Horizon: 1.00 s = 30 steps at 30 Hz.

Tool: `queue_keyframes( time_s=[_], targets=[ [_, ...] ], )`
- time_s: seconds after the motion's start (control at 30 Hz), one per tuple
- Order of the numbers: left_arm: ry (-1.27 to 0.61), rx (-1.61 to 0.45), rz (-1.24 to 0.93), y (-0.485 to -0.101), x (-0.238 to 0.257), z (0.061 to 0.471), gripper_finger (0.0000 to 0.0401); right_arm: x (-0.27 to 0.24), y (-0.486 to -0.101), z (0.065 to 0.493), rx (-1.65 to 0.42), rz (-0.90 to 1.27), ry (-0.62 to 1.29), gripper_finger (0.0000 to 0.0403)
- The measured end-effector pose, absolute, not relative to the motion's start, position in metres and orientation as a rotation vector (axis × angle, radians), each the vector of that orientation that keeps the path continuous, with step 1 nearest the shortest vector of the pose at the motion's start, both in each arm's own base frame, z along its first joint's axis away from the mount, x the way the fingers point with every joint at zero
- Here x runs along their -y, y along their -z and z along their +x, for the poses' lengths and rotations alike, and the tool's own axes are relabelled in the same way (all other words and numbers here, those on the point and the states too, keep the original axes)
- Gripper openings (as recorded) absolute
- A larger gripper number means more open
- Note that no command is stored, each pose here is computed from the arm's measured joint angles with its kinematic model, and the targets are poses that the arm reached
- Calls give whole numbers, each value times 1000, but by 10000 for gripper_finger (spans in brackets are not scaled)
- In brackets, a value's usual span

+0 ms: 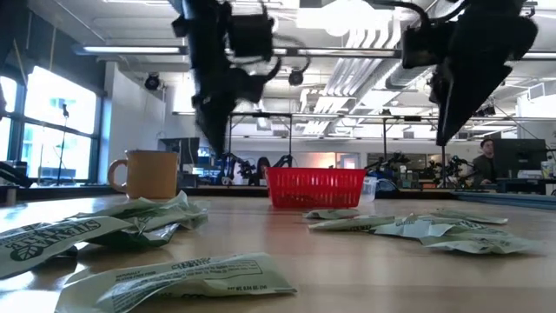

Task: Pick and place items into bin
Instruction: Put the white packet into the red basket

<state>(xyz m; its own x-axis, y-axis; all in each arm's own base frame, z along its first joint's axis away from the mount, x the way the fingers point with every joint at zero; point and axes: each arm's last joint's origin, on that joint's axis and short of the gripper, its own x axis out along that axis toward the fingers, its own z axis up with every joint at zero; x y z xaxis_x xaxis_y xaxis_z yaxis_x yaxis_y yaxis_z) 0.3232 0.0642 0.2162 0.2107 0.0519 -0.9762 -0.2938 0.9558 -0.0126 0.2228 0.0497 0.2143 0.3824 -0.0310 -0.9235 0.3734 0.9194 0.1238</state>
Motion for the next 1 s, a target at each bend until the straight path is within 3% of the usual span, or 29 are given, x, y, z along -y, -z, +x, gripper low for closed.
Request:
queue_keyframes(
  time_s=[0.23, 0.37, 0.57, 0.8, 0.9, 1.0],
  targets=[
    [-68, -1263, -226, -204, -39, 285, 276, -86, -189, 229, -1257, 491, 302, 261],
    [-102, -1185, -253, -208, -33, 264, 276, -92, -173, 238, -1246, 532, 384, 261],
    [-129, -1121, -275, -222, -31, 243, 276, -86, -146, 246, -1247, 420, 553, 262],
    [-151, -1117, -261, -230, -30, 233, 276, -81, -122, 263, -1336, 511, 474, 261],
    [-160, -1126, -256, -230, -30, 232, 276, -73, -119, 264, -1343, 588, 556, 244],
    [-175, -1122, -248, -231, -31, 232, 276, -62, -121, 265, -1341, 646, 604, 193]
  ],
)
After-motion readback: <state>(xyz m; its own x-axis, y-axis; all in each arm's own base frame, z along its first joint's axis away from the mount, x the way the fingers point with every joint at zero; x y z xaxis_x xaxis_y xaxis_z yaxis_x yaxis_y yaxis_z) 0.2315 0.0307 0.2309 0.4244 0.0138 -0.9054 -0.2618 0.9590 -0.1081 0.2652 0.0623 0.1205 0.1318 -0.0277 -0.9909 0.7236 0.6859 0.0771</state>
